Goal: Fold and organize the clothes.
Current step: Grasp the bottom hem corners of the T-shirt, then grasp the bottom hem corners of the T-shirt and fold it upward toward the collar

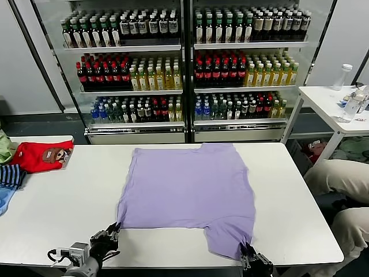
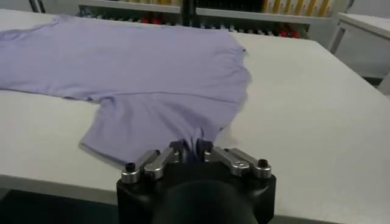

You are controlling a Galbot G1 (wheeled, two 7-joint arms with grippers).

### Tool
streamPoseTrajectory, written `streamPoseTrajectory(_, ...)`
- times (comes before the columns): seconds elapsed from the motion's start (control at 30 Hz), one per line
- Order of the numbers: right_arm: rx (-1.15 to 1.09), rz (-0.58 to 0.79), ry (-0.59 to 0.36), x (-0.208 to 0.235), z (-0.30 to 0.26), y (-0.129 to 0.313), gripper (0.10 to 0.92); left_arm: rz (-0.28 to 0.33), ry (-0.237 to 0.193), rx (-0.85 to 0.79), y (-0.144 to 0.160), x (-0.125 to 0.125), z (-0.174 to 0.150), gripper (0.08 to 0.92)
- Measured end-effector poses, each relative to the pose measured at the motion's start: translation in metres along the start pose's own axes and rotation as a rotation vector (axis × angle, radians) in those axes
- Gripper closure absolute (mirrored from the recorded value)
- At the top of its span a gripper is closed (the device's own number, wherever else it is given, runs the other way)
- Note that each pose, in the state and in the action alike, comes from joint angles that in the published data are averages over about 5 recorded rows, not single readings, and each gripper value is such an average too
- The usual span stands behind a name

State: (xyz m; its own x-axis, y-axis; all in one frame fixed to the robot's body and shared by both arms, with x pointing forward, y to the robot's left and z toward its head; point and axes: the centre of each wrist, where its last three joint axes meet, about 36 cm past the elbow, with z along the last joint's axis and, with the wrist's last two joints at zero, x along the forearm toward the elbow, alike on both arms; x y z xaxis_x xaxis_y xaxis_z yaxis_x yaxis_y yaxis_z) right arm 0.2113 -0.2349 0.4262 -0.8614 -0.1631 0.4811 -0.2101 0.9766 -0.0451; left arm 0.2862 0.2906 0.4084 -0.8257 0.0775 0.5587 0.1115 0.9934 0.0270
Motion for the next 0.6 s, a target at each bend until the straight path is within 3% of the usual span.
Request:
streamPoseTrajectory(0.2,0.031,-0.023,-0.022,0.025,-0.019,-0.007,0.906,-0.009,-0.014,-0.024,-0.004,0.026,-0.004,0.911)
streamPoseTrajectory(0.43,0.045,-0.050,-0.029,0.046,-0.031,-0.006,0.906,-0.031,0.000,-0.050,-0.005,0.064,-0.004,0.911)
streamPoseTrajectory(0.6,0.040,-0.056,-0.059,0.046,-0.038,-0.006,0.906,-0.054,-0.002,-0.044,0.004,0.078,-0.006,0.911)
